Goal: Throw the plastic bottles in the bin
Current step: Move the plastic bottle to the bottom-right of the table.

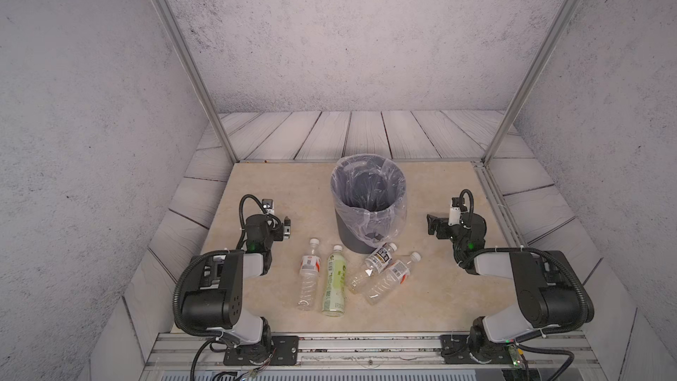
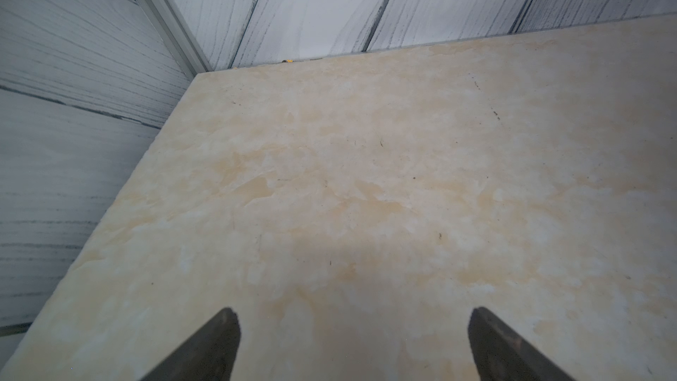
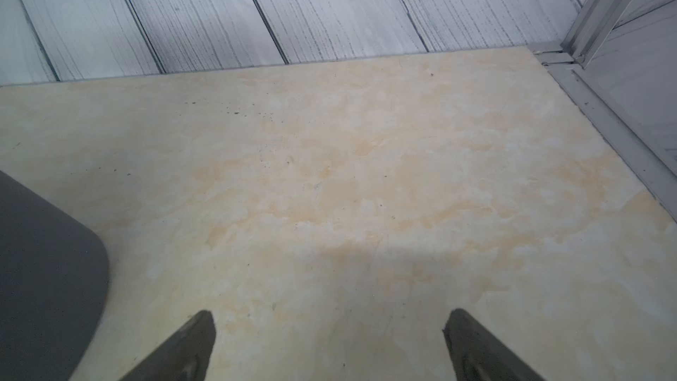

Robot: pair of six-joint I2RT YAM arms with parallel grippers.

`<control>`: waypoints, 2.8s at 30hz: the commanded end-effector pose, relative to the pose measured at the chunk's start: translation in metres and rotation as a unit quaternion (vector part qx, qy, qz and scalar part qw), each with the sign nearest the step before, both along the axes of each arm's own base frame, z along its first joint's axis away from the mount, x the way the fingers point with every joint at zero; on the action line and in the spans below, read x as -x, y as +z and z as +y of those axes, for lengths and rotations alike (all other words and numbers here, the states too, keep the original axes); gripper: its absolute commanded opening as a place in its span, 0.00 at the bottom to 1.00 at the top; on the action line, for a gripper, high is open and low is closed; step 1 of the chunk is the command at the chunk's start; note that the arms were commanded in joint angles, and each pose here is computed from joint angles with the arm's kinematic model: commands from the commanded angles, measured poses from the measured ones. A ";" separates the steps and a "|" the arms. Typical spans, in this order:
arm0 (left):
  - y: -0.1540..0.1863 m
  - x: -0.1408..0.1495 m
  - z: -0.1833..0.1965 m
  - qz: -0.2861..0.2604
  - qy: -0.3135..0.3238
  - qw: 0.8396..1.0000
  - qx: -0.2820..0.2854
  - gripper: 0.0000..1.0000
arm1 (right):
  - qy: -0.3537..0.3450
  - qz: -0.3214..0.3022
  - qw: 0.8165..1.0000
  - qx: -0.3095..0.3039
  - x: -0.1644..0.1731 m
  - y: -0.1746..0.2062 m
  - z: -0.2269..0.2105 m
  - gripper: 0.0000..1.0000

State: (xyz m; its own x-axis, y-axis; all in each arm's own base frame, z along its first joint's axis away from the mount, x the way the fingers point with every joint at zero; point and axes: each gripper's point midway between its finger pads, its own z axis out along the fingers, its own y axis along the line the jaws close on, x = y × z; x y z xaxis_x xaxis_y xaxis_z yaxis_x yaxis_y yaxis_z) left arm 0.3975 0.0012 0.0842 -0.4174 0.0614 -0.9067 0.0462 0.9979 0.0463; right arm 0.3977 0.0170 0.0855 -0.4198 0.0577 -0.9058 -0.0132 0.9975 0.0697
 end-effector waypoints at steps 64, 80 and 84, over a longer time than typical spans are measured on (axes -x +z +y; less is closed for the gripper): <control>0.225 0.035 -0.022 -0.009 0.010 0.986 0.164 0.83 | -0.176 0.177 0.953 -0.169 0.127 0.123 -0.006 1.00; 0.210 0.086 -0.094 0.009 -0.192 0.969 0.155 0.83 | -0.083 0.394 0.903 -0.147 0.225 0.057 0.082 1.00; 0.206 0.085 -0.092 0.015 -0.184 0.973 0.139 0.82 | -0.072 0.399 0.890 -0.208 0.224 0.038 0.115 1.00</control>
